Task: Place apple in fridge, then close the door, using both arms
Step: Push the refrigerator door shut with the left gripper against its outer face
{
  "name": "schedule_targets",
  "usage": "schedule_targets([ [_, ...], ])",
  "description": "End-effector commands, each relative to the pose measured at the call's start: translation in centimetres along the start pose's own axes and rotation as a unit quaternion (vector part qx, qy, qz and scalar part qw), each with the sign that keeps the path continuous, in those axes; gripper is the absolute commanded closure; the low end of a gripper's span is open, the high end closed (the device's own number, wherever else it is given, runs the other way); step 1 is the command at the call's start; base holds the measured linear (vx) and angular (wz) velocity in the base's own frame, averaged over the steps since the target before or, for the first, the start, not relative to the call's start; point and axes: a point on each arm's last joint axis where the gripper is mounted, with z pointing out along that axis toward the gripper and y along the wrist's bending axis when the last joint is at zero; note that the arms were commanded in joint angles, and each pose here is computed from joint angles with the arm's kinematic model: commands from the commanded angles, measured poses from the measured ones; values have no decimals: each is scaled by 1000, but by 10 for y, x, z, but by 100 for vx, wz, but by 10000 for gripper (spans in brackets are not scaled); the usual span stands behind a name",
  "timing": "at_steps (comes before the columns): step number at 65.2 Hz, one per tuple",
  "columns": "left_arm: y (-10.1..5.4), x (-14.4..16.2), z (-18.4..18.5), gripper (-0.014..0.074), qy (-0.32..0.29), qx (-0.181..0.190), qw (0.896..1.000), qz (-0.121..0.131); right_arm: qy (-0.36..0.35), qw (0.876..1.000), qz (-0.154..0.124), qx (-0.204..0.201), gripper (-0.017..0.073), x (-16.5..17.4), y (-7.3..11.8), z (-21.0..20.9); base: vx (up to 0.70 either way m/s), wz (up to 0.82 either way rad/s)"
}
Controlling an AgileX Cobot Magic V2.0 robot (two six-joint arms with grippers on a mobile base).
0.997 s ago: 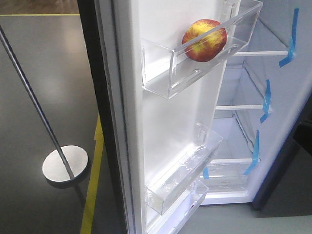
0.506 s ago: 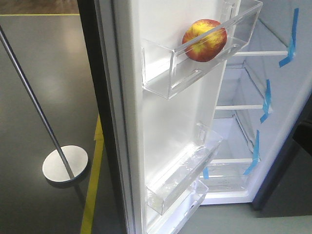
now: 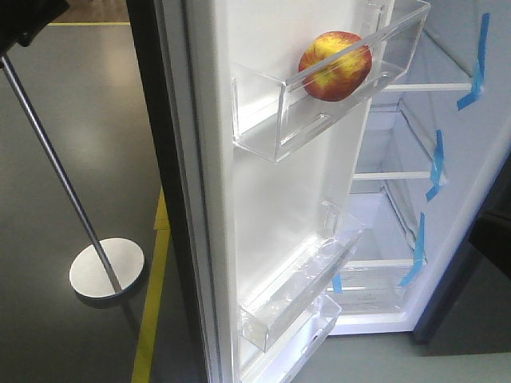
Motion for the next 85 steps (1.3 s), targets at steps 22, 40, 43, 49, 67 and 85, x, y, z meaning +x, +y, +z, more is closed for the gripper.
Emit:
schedule_targets([
  [22,-19,-1,43,348,116,183,976,-35,-28,1000,9,1,562,-10,1,-1,0,0],
  [40,-48,21,46,348,176,247,953,-17,-29,1000,9,1,562,-10,1,-1,0,0],
  [43,-53,24,47,348,181,252,951,-16,-30,1000,10,2,562,-11,1,-1,0,0],
  [49,-59,33,48,348,197,264,944,-16,-32,999,10,4,562,-11,0,-1,0,0],
  [67,-80,67,51,349,245,293,924,-19,-32,999,10,4,562,-11,0,-1,0,0],
  [85,-109,114,49,349,291,341,894,21,-34,999,13,3,562,-11,0,-1,0,0],
])
